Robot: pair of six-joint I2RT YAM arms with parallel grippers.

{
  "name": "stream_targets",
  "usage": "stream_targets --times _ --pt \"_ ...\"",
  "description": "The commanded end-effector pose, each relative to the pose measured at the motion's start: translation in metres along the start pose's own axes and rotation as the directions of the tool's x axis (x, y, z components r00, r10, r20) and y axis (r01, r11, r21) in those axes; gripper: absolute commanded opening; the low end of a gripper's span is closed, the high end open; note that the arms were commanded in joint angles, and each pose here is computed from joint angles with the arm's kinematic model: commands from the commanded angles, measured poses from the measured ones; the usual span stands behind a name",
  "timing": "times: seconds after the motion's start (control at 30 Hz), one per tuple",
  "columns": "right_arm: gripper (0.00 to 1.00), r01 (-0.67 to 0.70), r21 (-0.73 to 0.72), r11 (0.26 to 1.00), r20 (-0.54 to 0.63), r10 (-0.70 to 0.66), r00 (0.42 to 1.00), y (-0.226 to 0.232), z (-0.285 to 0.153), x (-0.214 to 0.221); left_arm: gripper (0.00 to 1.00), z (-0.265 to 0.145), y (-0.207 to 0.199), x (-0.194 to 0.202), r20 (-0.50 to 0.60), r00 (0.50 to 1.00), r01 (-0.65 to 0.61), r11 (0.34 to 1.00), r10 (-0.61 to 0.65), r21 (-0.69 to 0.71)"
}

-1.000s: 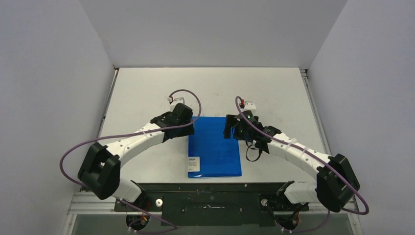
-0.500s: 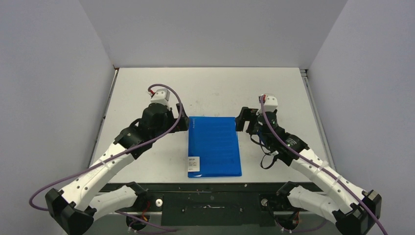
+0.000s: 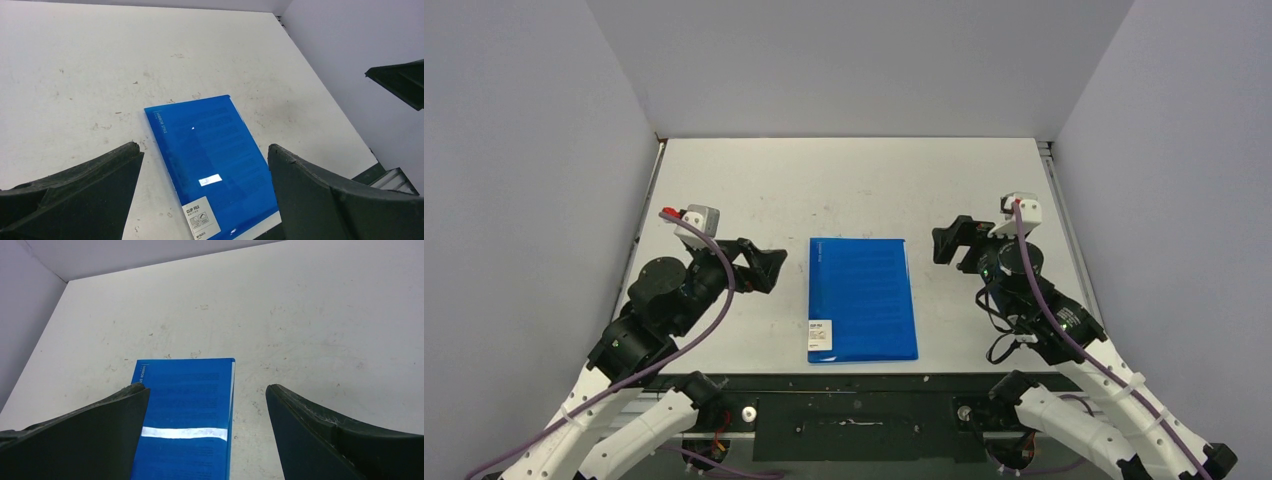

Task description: Put the files into the folder

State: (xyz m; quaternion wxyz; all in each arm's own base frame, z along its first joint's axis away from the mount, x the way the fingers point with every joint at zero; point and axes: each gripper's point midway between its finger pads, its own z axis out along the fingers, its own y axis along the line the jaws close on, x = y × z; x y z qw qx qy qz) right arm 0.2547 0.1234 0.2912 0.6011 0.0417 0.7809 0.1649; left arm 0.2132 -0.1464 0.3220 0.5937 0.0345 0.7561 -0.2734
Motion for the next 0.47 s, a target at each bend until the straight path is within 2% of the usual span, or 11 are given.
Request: stream_targets --times 0.0,0.33,0.43 --pt "0.90 0.015 0.026 1.000 0.050 -0.016 0.999 -0.008 -0.008 -0.014 0.96 -0.002 -0.012 0.000 0.027 0.999 -0.047 0.995 0.045 0.089" --pt "0.90 0.036 -0.020 0.999 0.078 -0.035 0.996 -0.011 -0.017 -0.007 0.96 0.004 -0.014 0.017 0.007 0.999 -0.038 0.991 0.037 0.131" --pt "0.90 0.026 0.028 0.999 0.051 -0.028 0.998 -0.017 -0.012 -0.002 0.96 0.009 -0.015 0.022 -0.014 0.999 -0.032 0.989 0.034 0.143"
